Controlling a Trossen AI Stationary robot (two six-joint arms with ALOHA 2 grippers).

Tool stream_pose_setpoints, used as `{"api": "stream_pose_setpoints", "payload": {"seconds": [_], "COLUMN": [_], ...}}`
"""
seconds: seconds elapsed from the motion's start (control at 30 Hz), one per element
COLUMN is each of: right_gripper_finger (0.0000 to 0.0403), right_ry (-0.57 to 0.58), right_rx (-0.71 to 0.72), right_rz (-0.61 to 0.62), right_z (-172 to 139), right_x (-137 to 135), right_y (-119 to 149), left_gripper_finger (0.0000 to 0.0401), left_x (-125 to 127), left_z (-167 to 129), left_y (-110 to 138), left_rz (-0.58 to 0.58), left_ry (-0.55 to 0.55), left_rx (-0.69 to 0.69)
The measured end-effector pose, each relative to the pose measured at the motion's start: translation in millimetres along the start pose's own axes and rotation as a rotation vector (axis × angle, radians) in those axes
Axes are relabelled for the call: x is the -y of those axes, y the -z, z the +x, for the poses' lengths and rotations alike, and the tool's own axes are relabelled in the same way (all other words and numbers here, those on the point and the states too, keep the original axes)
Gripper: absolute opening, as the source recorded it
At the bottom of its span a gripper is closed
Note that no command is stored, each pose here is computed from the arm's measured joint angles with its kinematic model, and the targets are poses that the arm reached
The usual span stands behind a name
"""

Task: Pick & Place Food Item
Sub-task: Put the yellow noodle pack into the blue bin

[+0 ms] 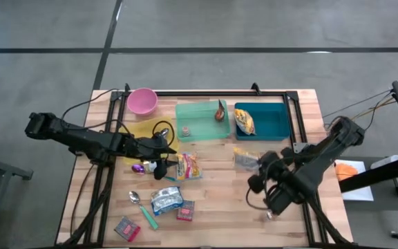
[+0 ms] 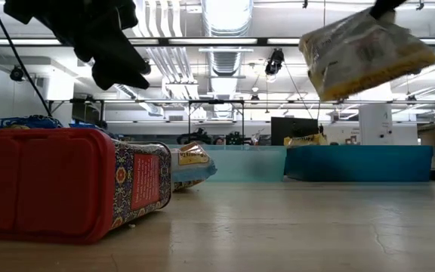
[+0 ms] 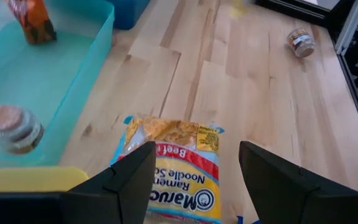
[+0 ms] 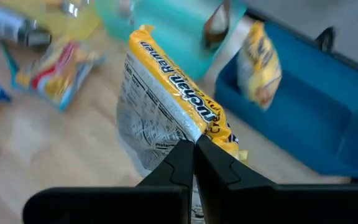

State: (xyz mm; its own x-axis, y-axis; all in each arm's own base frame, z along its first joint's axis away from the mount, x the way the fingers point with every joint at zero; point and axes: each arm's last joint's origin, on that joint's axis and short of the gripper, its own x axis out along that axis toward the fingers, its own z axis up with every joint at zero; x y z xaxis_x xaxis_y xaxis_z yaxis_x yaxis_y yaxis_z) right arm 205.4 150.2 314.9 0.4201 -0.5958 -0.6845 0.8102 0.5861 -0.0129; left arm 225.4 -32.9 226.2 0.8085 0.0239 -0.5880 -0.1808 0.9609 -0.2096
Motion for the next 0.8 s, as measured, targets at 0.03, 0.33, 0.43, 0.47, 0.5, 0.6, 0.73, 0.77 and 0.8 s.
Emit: {"api": "stream_pose_setpoints", "payload": {"seconds": [0.03, 0.33, 0.43, 0.47, 0.5, 0.6, 0.73, 0.77, 0.8], "right_gripper_finger": [0.0008, 0.0008, 0.0008, 0.0008, 0.0008, 0.0008, 0.0008, 0.0008, 0.0008], "right_ry": [-0.005, 0.062, 0.118, 0.138, 0.157, 0.217, 0.3, 0.324, 0.343], "right_rx": [0.018, 0.101, 0.108, 0.109, 0.11, 0.11, 0.104, 0.1, 0.097], "right_rz": [0.012, 0.143, 0.203, 0.222, 0.24, 0.277, 0.296, 0.294, 0.296], "right_z": [0.4, 17.3, 28.0, 32.1, 35.6, 46.7, 61.2, 65.2, 69.0], "right_x": [4.3, 51.7, 69.2, 74.1, 78.8, 88.9, 97.9, 100.0, 101.9], "right_y": [-5.8, -50.9, -60.2, -62.2, -64.2, -67.9, -73.4, -74.9, -76.7], "left_gripper_finger": [0.024, 0.024, 0.024, 0.024, 0.024, 0.024, 0.024, 0.024, 0.024], "left_x": [0.2, 0.5, 0.3, 0.2, 0.1, 0.2, 0.1, 0.1, 0.0], "left_z": [0.0, 0.0, 0.0, 0.0, 0.0, 0.0, 0.0, 0.0, 0.0], "left_y": [-0.7, -1.5, -0.8, -0.6, -0.5, -0.4, -0.5, -0.5, -0.6], "left_rz": [0.009, 0.065, 0.075, 0.085, 0.09, 0.105, 0.125, 0.129, 0.137], "left_ry": [0.002, 0.005, 0.003, 0.002, 0.001, 0.001, 0.001, 0.001, 0.001], "left_rx": [0.007, 0.016, 0.008, 0.006, 0.005, 0.005, 0.005, 0.005, 0.005]}}
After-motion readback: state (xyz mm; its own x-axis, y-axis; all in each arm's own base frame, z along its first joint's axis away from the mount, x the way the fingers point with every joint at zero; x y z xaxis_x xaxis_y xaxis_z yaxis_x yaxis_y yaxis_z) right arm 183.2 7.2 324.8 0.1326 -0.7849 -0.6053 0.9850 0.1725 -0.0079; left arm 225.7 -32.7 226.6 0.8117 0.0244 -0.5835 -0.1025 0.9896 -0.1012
